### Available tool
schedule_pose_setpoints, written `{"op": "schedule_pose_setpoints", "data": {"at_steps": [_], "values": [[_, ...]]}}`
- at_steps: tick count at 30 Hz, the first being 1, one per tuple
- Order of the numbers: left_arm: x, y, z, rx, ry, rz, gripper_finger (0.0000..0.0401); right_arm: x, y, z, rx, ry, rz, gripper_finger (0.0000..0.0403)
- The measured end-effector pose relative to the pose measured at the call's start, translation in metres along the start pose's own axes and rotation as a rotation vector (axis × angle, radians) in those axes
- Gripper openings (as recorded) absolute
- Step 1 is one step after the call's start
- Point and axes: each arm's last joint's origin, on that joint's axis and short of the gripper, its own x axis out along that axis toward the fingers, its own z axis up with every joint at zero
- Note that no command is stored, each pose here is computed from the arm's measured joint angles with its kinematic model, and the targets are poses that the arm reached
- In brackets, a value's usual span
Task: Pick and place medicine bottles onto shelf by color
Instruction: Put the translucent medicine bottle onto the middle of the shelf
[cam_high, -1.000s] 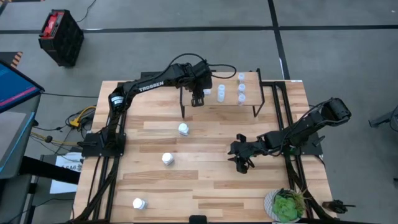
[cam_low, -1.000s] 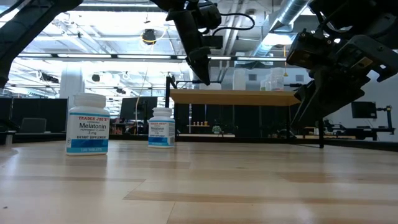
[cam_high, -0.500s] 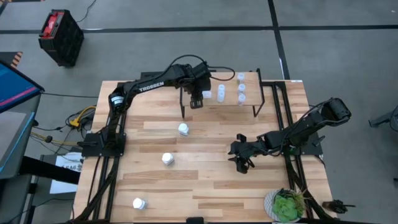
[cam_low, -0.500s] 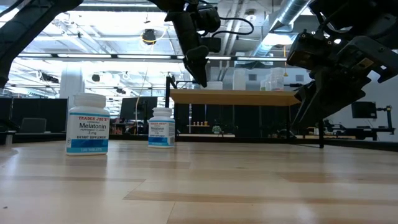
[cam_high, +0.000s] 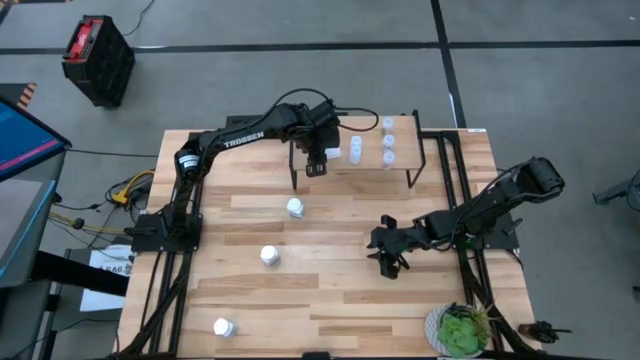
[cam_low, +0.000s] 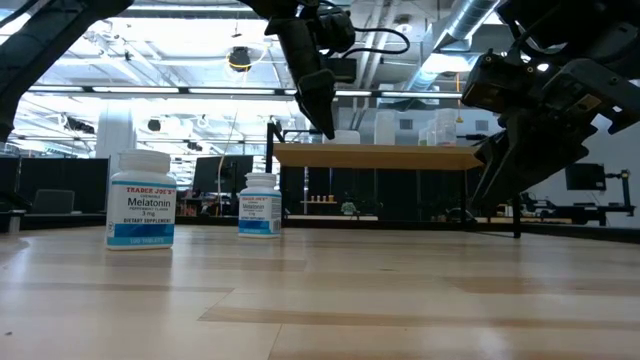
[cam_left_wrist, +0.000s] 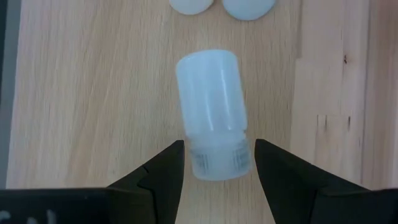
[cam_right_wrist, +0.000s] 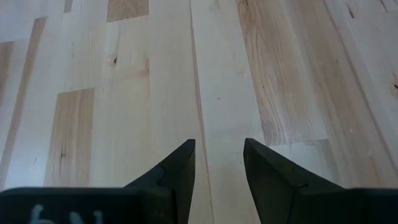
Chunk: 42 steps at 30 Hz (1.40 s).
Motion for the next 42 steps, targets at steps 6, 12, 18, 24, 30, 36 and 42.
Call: {"op": "schedule_pose_setpoints", "data": {"at_steps": [6,12,18,24,30,36,42], "values": [[0.0000,-0.0002,0.0001,-0.050,-0.001,-0.003,0.0183,0.0001,-0.0001,0.0000,0.000,0.000,0.000,0.0159],[-0.0001,-0.0014,-0.0001,-0.016,-0.005,-0.033,0.0183,0.0000,0.0000,0.0000,0.002,0.000,0.000,0.0159],[-0.0002,-0.0061,0.0027,0.001,-0.024,-0.055,0.0183,0.0000,0.0000,0.0000,0.002,0.000,0.000,0.0159],[-0.0002,-0.0068,0.0029,-0.059,-0.020,-0.051,0.0183,0.0000,-0.0001,0.0000,0.002,0.000,0.000,0.0159],[-0.0002,-0.0056,0.0044,-0.069,-0.017,0.018,0.0183,0.0001,0.0000,0.0000,0.002,0.000,0.000,0.0159],[-0.0002,-0.0061,0.0049,-0.006,-0.028,-0.004,0.0183,0.0000,-0.0001,0.0000,0.002,0.000,0.000,0.0159],[-0.0002,-0.0055,0.0047,-0.037,-0.027,-0.003,0.0183,0.0000,0.0000,0.0000,0.002,0.000,0.000,0.0159]]}}
